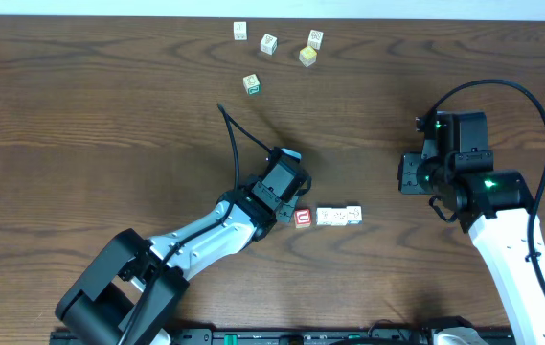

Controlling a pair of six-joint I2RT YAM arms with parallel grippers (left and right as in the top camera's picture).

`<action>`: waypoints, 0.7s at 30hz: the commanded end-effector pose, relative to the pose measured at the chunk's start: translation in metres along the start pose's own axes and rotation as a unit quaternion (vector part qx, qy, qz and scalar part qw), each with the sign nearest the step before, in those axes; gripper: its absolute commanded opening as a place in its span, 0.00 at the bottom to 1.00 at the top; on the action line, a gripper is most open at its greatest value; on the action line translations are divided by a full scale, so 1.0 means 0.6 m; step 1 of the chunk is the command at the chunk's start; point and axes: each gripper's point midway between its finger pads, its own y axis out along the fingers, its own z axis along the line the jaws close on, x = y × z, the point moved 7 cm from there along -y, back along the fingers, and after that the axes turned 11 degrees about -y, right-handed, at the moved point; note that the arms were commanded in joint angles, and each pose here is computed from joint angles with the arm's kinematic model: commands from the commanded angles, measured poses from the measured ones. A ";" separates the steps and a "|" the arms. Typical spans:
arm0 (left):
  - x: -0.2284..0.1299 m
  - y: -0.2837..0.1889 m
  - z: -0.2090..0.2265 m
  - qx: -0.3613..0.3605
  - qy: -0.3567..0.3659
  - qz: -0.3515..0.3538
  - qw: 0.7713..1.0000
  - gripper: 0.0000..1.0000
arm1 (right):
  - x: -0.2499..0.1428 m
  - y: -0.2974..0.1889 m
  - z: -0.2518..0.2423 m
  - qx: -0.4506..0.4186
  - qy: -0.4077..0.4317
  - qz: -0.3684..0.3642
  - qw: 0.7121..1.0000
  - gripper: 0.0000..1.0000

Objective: Lift 5 blocks
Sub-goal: 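Carry the yellow M block toward the left end of the row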

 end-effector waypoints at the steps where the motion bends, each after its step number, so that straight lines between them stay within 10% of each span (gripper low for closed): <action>1: 0.009 0.002 -0.007 -0.012 0.000 0.001 1.000 0.25 | 0.008 -0.005 -0.005 -0.001 0.011 -0.007 1.000 0.33; 21: 0.017 -0.035 -0.002 -0.015 -0.017 -0.004 1.000 0.24 | 0.008 -0.005 -0.005 -0.001 0.013 -0.007 1.000 0.34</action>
